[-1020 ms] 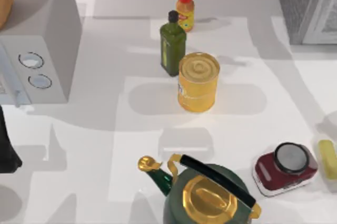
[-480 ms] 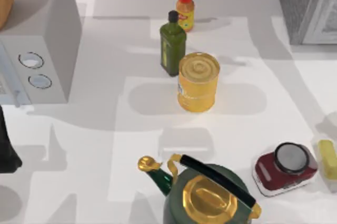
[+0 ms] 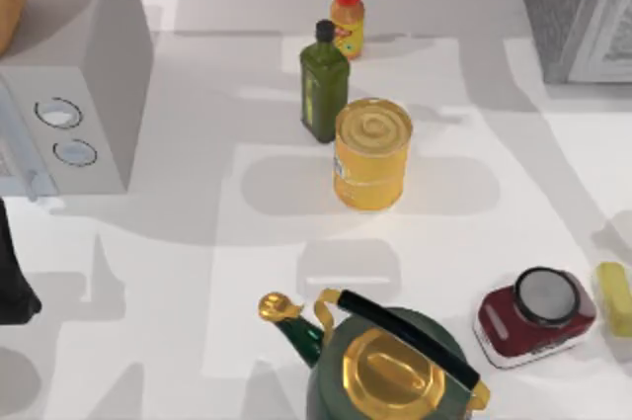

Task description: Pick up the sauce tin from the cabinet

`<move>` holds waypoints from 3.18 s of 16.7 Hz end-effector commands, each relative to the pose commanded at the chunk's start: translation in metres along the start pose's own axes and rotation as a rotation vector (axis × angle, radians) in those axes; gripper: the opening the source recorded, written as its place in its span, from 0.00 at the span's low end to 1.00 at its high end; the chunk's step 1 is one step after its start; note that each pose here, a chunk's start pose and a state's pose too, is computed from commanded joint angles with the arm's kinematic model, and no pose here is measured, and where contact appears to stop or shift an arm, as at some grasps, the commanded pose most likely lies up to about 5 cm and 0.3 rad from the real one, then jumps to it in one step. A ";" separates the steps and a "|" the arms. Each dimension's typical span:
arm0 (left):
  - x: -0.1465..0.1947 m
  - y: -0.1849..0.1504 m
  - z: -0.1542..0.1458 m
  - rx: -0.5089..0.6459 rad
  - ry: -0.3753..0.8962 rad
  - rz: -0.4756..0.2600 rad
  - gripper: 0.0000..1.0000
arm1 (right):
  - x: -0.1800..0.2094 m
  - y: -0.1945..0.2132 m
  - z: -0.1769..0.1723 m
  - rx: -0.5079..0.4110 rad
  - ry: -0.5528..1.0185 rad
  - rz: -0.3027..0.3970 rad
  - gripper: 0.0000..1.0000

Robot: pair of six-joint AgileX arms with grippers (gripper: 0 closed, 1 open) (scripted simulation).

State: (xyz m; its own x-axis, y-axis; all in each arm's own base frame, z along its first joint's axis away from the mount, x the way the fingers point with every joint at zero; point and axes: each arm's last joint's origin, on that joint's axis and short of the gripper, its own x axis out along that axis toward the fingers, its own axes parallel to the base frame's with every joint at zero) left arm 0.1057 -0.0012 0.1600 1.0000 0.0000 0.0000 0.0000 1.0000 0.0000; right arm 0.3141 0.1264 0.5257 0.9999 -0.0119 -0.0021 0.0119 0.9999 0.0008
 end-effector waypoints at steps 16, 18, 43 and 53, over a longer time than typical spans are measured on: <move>0.000 0.000 0.000 0.000 0.000 0.000 1.00 | -0.145 -0.016 0.040 0.009 -0.003 0.002 0.00; 0.000 0.000 0.000 0.000 0.000 0.000 1.00 | -0.148 -0.024 0.033 0.007 -0.003 0.000 0.00; 0.000 0.000 0.000 0.000 0.000 0.000 1.00 | -0.209 -0.126 -0.326 0.000 0.000 0.013 0.00; 0.000 0.000 0.000 0.000 0.000 0.000 1.00 | -0.206 -0.130 -0.366 0.001 0.000 0.014 0.00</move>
State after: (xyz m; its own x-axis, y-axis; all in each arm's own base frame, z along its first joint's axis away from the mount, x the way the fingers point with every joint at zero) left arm 0.1057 -0.0012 0.1600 1.0000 0.0000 0.0000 0.0000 1.0000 0.0000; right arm 0.1057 -0.0009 0.1605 1.0000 0.0023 -0.0023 -0.0023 1.0000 0.0019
